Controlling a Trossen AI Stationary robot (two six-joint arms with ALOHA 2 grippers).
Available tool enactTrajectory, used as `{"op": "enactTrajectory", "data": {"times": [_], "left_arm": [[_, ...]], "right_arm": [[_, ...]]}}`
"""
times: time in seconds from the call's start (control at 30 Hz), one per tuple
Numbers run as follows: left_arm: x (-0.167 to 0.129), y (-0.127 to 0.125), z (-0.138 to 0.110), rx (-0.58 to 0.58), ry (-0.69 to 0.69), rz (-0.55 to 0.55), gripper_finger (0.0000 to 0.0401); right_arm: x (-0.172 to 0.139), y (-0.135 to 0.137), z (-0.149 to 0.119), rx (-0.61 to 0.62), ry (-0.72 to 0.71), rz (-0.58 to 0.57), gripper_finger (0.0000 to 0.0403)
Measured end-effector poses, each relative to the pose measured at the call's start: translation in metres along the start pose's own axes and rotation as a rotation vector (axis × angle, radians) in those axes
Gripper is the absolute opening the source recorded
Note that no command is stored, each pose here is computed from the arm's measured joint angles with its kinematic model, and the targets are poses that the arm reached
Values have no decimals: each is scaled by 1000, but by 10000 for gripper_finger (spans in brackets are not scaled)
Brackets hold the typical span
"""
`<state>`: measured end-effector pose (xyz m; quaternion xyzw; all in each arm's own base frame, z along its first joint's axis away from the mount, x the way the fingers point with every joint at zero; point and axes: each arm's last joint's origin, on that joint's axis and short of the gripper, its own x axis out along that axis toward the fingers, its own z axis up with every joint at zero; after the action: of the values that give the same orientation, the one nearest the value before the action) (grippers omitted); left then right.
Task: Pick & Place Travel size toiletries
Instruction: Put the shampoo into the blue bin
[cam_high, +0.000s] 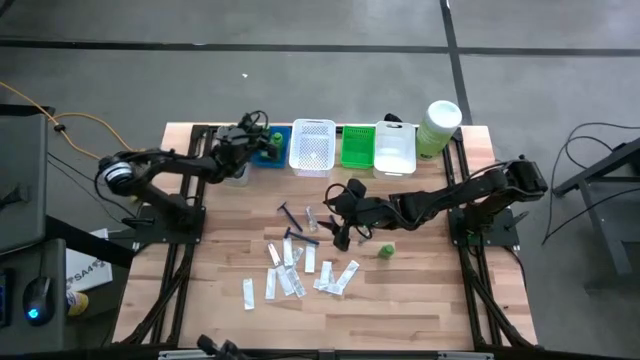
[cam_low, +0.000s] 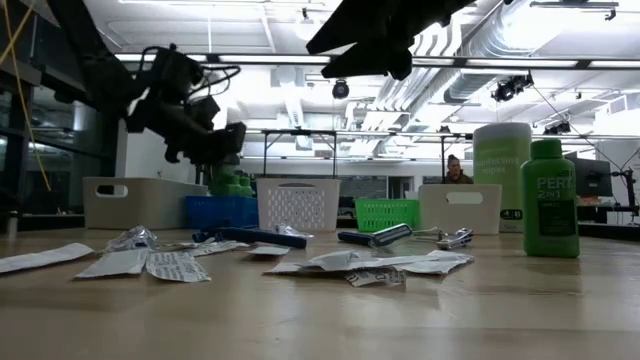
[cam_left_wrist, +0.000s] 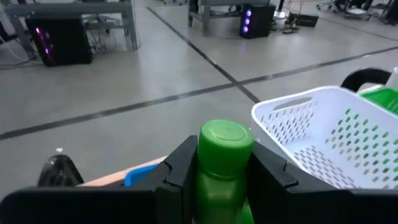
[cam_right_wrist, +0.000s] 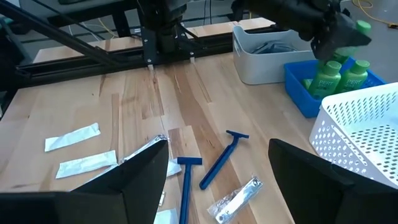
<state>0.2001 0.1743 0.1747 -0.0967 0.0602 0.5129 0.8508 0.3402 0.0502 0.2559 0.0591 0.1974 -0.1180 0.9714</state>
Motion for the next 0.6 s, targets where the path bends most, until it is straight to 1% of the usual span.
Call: {"op": "enactTrajectory", "data": {"times": [0.17, 0.37, 0.47, 0.6], "left_arm": [[11, -4, -7, -16, 36, 7, 100], [17, -6, -10, -54, 82, -5, 143], [17, -6, -10, -59, 88, -14, 148], [17, -7, -11, -95, 98, -42, 151]], "right_arm": [[0, 0, 0, 0, 0, 0, 270], [0, 0, 0, 0, 0, 0, 270], [0, 0, 0, 0, 0, 0, 270], [0, 0, 0, 0, 0, 0, 270]]}}
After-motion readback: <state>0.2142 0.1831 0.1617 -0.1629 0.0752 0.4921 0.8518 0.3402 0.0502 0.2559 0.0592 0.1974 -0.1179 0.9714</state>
